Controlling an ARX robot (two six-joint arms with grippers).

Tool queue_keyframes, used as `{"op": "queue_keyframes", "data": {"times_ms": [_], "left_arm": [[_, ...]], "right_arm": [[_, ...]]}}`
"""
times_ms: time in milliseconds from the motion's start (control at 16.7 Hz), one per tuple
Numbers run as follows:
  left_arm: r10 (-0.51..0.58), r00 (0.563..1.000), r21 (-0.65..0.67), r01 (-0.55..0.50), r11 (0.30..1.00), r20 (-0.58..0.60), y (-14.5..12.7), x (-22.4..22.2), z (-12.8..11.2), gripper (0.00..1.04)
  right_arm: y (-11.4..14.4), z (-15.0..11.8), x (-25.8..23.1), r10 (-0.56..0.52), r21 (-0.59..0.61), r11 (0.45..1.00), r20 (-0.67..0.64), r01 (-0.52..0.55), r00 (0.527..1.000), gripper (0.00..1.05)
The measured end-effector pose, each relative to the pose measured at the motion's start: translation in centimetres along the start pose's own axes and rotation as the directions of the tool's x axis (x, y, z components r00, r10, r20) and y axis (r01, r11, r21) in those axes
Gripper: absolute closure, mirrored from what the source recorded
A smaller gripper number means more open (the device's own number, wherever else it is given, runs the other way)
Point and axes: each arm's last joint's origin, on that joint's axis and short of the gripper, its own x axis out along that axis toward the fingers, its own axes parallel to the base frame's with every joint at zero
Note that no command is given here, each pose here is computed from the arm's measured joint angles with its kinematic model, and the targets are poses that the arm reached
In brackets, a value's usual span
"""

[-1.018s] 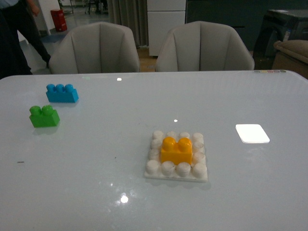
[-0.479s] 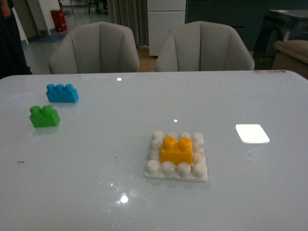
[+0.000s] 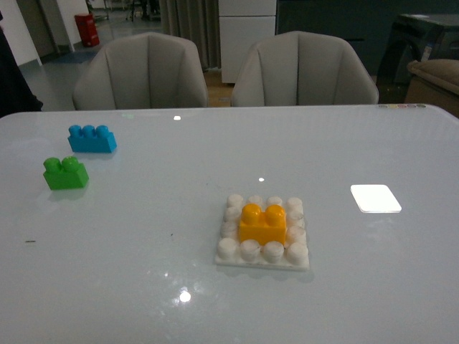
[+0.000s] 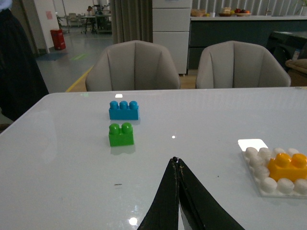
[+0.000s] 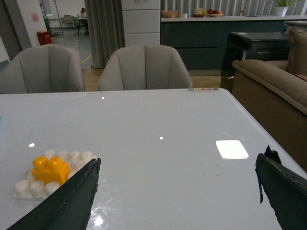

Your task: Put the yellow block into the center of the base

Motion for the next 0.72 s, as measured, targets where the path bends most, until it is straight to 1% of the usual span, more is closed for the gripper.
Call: {"op": "queue_keyframes", "data": {"times_ms": [180, 299, 359, 479, 599, 719], "left_arm": [[0.000, 1.000, 0.000, 0.000, 1.000, 0.001, 0.00, 0.00, 0.01, 1.03], [0.000, 1.000, 0.000, 0.000, 1.000, 0.001, 0.00, 0.00, 0.01, 0.81], [0.000, 1.000, 0.000, 0.000, 1.000, 0.001, 0.00, 0.00, 0.01, 0.68], [0.000, 1.000, 0.000, 0.000, 1.000, 0.001, 0.00, 0.00, 0.01, 0.59], [0.000, 1.000, 0.000, 0.000, 1.000, 0.001, 0.00, 0.00, 0.01, 0.46], [0.000, 1.000, 0.000, 0.000, 1.000, 0.001, 0.00, 0.00, 0.01, 0.21]], "right_arm": [[0.00, 0.00, 0.00, 0.000, 0.000, 1.000, 0.000, 0.000, 1.000, 0.06], [0.00, 0.00, 0.00, 0.000, 0.000, 1.000, 0.000, 0.000, 1.000, 0.06], [0.00, 0.00, 0.00, 0.000, 0.000, 1.000, 0.000, 0.000, 1.000, 0.06], [0.00, 0.00, 0.00, 0.000, 0.000, 1.000, 0.000, 0.000, 1.000, 0.06], [0.00, 0.00, 0.00, 0.000, 0.000, 1.000, 0.000, 0.000, 1.000, 0.06], [0.00, 0.00, 0.00, 0.000, 0.000, 1.000, 0.000, 0.000, 1.000, 0.06]]}}
